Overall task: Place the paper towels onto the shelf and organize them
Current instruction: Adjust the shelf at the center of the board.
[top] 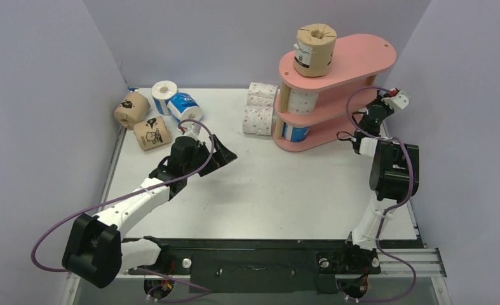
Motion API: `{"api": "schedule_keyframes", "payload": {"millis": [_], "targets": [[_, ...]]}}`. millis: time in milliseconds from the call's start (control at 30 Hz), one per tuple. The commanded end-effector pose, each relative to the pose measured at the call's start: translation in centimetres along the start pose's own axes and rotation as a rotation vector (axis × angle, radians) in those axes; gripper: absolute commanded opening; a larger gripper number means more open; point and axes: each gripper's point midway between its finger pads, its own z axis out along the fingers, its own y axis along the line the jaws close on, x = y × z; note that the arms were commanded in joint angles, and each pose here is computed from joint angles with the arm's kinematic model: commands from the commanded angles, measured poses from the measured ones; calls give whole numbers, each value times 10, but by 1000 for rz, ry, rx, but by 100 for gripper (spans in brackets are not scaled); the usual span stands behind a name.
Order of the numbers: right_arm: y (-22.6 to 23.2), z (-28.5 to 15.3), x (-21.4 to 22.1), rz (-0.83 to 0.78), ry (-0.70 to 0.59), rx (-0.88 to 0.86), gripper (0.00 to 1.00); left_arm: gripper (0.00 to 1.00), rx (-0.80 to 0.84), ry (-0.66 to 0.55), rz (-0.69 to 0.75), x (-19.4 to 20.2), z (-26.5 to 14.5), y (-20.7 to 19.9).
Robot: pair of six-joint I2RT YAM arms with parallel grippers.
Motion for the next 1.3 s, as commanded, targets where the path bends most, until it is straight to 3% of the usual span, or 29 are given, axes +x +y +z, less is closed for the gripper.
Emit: {"api": "schedule_keyframes", "payload": {"millis": [0, 133, 267, 433, 667, 1267], "targets": [[-25, 2, -18, 220, 15, 14, 3, 99, 77, -33, 13, -11, -5, -21], [-35, 14, -2, 408, 158, -19, 27, 99, 87, -29, 10, -10, -5, -23], [-40, 13, 2, 505, 184, -21, 47, 99, 93, -29, 7, -9, -5, -24], [-28, 23, 4, 666, 228, -51, 59, 99, 91, -32, 4, -8, -6, -23], [-6, 35, -2, 918, 256, -163, 68, 99, 83, -31, -1, -7, -6, -21], [33, 66, -30, 1102, 241, -272, 71, 99, 65, -10, -7, -4, 4, -17]]}}
